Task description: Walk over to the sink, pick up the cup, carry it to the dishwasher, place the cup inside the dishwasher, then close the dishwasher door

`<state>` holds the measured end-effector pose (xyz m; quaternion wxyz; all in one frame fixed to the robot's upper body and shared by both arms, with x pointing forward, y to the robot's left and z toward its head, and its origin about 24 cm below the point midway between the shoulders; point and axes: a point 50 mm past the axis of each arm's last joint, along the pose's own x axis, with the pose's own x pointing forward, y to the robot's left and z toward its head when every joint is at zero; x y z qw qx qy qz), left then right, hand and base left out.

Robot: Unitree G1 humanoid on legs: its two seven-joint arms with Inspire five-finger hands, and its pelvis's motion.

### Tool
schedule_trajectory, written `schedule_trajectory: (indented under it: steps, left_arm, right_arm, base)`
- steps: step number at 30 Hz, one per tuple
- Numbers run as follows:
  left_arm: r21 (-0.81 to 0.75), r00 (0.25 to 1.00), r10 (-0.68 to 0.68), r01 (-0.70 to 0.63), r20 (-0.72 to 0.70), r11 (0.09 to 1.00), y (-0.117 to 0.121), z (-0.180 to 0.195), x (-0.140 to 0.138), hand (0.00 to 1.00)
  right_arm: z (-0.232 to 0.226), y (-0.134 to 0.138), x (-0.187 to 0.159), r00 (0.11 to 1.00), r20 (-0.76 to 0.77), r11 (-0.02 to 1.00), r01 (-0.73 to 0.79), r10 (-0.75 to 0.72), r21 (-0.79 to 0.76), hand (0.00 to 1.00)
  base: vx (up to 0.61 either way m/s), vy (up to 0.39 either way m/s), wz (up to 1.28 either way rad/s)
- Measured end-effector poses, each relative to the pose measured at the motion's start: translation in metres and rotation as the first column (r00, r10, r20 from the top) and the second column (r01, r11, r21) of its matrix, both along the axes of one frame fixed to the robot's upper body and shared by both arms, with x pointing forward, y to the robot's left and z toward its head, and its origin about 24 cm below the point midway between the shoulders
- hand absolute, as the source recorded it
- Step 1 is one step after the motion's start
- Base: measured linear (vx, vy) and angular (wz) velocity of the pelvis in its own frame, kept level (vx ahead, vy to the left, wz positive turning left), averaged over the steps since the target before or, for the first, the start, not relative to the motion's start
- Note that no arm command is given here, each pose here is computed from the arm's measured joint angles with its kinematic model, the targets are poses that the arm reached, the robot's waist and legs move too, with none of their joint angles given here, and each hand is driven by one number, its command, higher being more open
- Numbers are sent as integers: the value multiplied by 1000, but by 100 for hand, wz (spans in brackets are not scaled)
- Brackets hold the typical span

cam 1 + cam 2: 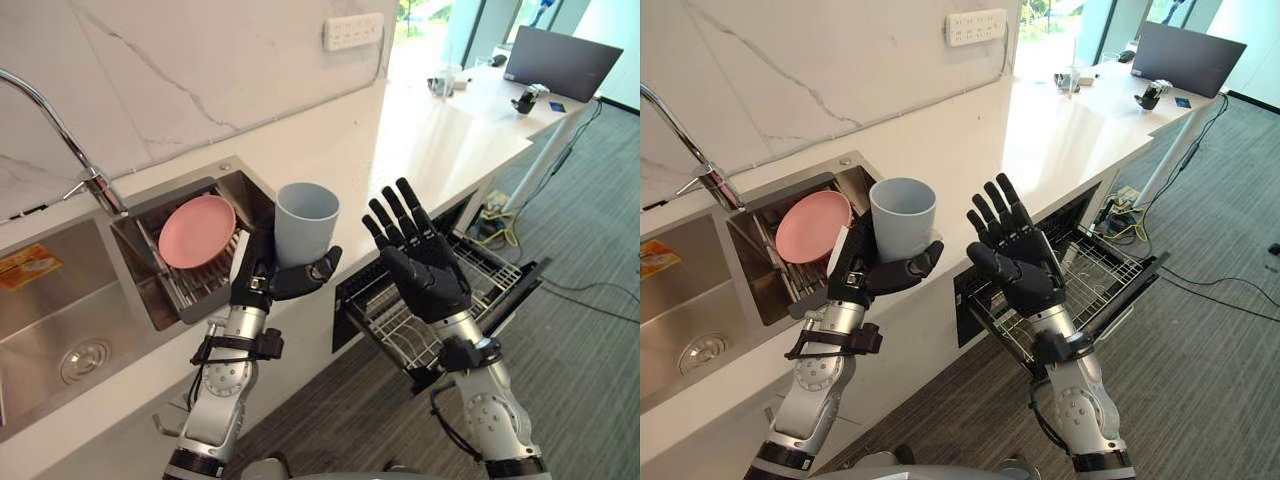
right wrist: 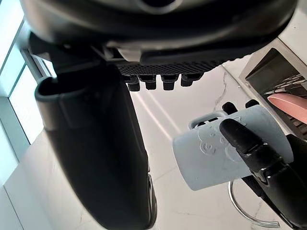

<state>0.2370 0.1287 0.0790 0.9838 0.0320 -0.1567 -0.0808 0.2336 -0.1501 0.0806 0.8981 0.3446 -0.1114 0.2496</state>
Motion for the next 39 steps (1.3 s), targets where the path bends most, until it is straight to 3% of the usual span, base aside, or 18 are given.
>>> schedule_trajectory:
  steps: [19,20,39]
  left_arm:
    - [51,995,-95,94,15,994,-25,3,1,0]
    - [52,995,-96,95,16,994,-25,3,1,0]
    - [-8,998,-71,71,1,997,-36,2,-1,0]
  right_arm:
    - [3,29,15,998,-63,958,-36,19,-283,100]
    - [3,31,15,998,-64,958,-35,17,-285,0]
    - [8,47,21,986,-70,944,121,-149,-309,0]
  base:
    - [-1,0,0]
    - [0,0,0]
    - [-11,3,0]
